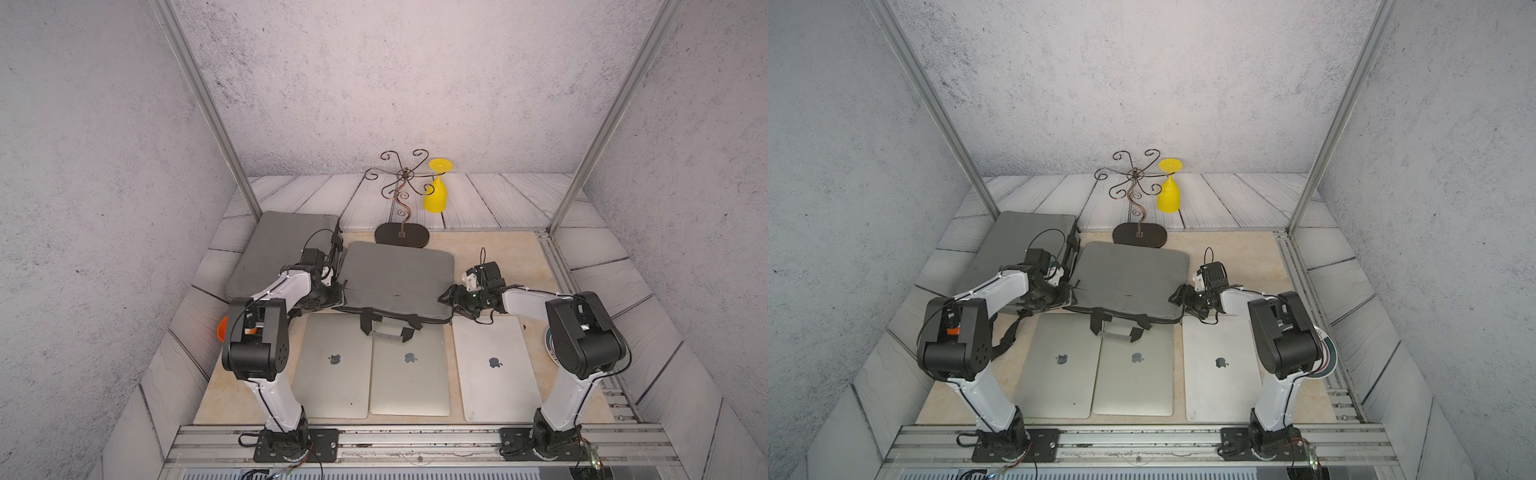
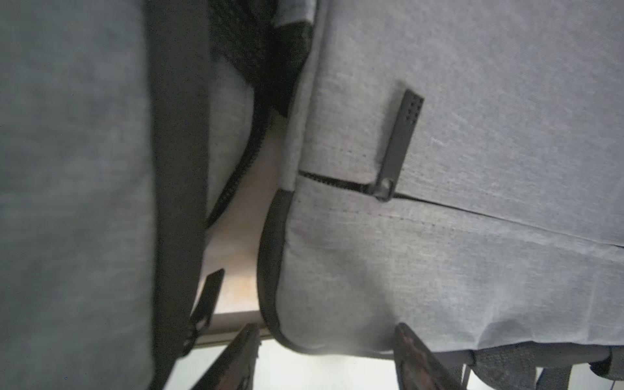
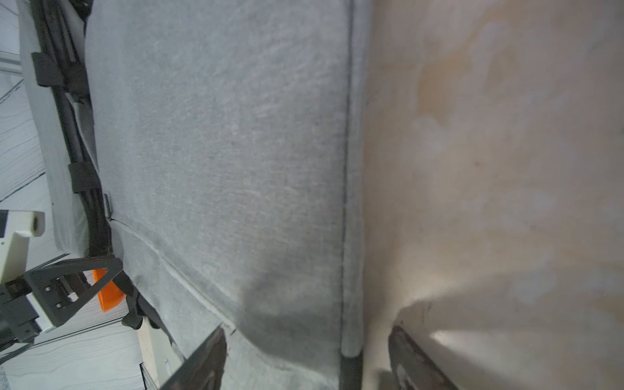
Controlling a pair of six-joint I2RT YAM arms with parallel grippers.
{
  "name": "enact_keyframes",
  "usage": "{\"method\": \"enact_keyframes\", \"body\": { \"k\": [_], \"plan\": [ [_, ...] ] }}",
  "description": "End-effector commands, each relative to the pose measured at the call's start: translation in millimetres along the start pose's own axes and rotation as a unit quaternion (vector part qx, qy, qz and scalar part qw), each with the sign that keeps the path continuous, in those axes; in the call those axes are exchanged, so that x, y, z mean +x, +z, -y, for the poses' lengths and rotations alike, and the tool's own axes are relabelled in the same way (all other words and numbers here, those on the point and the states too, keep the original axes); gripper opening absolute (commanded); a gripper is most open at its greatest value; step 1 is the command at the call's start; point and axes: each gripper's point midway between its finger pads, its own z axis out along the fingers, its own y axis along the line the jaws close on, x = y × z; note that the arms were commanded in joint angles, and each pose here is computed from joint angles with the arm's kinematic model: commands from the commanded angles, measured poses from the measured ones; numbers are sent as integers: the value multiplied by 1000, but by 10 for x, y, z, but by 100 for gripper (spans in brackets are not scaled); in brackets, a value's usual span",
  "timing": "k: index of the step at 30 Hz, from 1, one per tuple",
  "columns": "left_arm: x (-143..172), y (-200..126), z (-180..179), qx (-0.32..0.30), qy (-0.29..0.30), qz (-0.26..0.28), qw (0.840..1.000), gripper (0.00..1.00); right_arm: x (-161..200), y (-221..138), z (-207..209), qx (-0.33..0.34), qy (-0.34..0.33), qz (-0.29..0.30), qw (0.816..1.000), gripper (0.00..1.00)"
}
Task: Open the zippered laptop bag and take out the laptop
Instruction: Adjust the zippered laptop bag at the center of the board.
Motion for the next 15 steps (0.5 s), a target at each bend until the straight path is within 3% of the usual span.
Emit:
{"method": "enact_keyframes", "body": {
  "k": [1, 5, 7, 11, 15],
  "plan": [
    [-133, 39, 2, 13, -4, 21, 1000, 64, 28, 125, 76, 15, -5, -11, 1000, 72],
    [-150, 107, 101, 47, -10, 20, 999, 60, 23, 188, 90, 12, -5, -16, 1000, 62],
    [-151, 115, 143, 59, -11, 15, 998, 51, 18, 194, 70, 9, -8, -17, 1000, 54],
    [-162, 10, 219, 73, -10, 18, 997, 25, -42, 149, -17, 1, -20, -12, 1000, 35],
    [-119, -178, 355, 94, -4, 22, 995, 6, -149, 35, -171, -1, -44, -2, 999, 24]
  ]
}}
